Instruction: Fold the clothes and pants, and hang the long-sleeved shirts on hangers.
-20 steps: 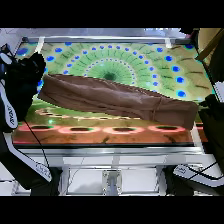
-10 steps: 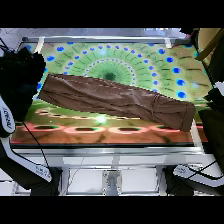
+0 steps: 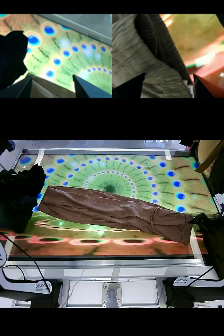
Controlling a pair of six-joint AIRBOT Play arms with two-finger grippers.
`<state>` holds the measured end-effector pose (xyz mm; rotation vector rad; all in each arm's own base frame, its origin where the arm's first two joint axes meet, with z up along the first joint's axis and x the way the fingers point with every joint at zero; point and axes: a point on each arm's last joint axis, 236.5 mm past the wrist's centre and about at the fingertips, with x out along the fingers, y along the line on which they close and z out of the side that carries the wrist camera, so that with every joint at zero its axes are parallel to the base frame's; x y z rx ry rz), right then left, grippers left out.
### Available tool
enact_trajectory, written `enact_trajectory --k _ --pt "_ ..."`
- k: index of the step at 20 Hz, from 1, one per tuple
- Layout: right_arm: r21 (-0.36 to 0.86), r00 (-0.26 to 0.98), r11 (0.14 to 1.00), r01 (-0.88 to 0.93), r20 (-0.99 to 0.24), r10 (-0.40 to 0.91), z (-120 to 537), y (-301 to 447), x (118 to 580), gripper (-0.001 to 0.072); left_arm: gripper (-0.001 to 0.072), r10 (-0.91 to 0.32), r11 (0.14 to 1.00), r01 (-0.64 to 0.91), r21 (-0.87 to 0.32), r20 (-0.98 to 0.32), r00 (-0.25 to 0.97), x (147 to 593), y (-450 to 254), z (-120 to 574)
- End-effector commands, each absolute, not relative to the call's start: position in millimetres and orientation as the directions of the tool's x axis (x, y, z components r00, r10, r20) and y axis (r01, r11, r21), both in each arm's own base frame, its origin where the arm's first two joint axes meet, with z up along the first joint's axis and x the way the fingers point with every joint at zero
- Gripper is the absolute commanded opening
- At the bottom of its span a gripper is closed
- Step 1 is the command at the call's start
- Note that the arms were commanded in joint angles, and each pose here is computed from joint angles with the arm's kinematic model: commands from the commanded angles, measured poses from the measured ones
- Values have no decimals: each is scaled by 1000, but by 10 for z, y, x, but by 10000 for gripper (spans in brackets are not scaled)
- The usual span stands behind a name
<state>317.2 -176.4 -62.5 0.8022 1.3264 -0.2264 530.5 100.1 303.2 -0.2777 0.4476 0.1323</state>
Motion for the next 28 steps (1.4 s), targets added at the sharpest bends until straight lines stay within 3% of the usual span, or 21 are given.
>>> enact_trajectory --k 1,6,9,12,17,18,19,22,23,24,28 --pt "401 266 728 556 -916 301 -861 -1801 3243 688 564 50 960 -162 -228 -432 901 5093 856 3250" --pt "555 290 693 459 -831 474 -1051 -1473 3383 676 564 24 960 -166 -227 -522 852 5025 782 2979" --pt "600 338 675 429 -800 496 -1066 -1437 3513 675 564 17 959 -170 -226 -553 833 4997 770 2882" --pt "606 327 678 417 -795 510 -1112 -1410 3495 612 564 17 959 -169 -227 -552 834 4997 767 2885" --pt "629 340 672 391 -777 529 -1106 -1370 3532 314 563 13 958 -172 -228 -568 823 4971 757 2847" --pt "637 349 674 374 -770 535 -1089 -1359 3551 202 563 11 958 -173 -228 -574 819 4961 754 2833" --pt "646 359 673 360 -762 539 -1065 -1348 3574 42 554 9 958 -173 -227 -581 814 4950 750 2817" --pt "693 363 655 302 -719 593 -876 -1249 3610 42 333 3 958 -176 -226 -606 795 4912 736 2752" --pt "701 359 654 284 -710 605 -788 -1230 3611 42 84 -2 958 -175 -226 -618 786 4898 720 2720" --pt "709 358 655 262 -702 616 -667 -1210 3614 42 9 -10 959 -172 -225 -633 774 4890 691 2671" --pt "717 437 674 178 -672 599 120 -1178 3726 42 10 -108 976 -62 -207 -714 691 4947 140 2325"
